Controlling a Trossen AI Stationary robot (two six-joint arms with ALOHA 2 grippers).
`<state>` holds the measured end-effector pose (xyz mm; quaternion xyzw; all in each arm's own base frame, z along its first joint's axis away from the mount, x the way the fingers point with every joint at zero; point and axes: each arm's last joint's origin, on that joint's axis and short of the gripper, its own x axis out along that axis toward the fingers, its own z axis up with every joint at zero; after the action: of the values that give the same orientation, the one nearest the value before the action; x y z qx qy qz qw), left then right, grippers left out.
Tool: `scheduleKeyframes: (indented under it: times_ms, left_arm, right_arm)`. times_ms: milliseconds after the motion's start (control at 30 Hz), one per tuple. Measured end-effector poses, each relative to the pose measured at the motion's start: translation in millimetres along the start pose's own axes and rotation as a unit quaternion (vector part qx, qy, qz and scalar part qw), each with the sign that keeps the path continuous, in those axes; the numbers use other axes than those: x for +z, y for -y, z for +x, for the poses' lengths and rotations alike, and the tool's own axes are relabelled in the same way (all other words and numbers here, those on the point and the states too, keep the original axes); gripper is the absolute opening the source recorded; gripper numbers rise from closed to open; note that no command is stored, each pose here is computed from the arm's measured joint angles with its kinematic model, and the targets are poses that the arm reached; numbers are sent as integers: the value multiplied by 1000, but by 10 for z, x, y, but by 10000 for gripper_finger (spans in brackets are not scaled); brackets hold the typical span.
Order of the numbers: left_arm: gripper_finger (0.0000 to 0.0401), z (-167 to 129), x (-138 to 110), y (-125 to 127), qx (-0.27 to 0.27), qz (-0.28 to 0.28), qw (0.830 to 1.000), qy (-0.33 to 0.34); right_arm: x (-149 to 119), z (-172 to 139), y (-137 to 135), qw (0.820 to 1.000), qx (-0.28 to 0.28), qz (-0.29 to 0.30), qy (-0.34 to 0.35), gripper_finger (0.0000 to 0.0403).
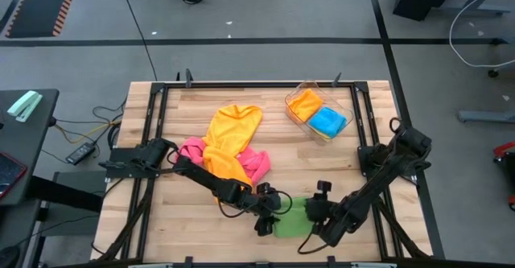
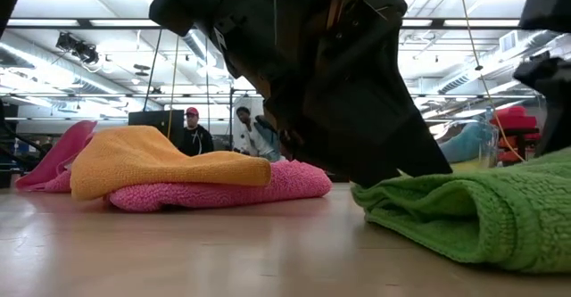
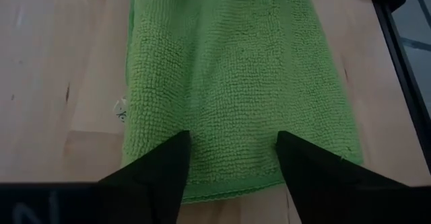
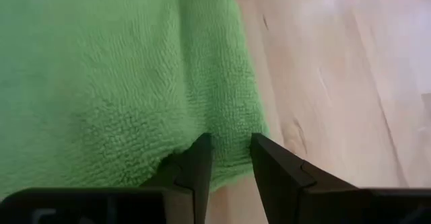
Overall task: Fold microfiber towels
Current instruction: Fold the green towel
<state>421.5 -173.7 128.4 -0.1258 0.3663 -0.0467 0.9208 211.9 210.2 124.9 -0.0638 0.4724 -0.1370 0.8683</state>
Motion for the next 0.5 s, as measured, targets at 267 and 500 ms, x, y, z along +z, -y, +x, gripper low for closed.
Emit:
scheduleKeyframes:
  times_ms: [267, 500]
  left_arm:
    - [234, -42, 108, 78, -48, -12, 999, -4]
    - [217, -90, 176, 125, -70, -24, 997, -11]
  right_arm:
    - [146, -190, 158, 999, 33, 26, -14, 115]
    - [337, -402, 409, 986, 100, 131, 40, 120]
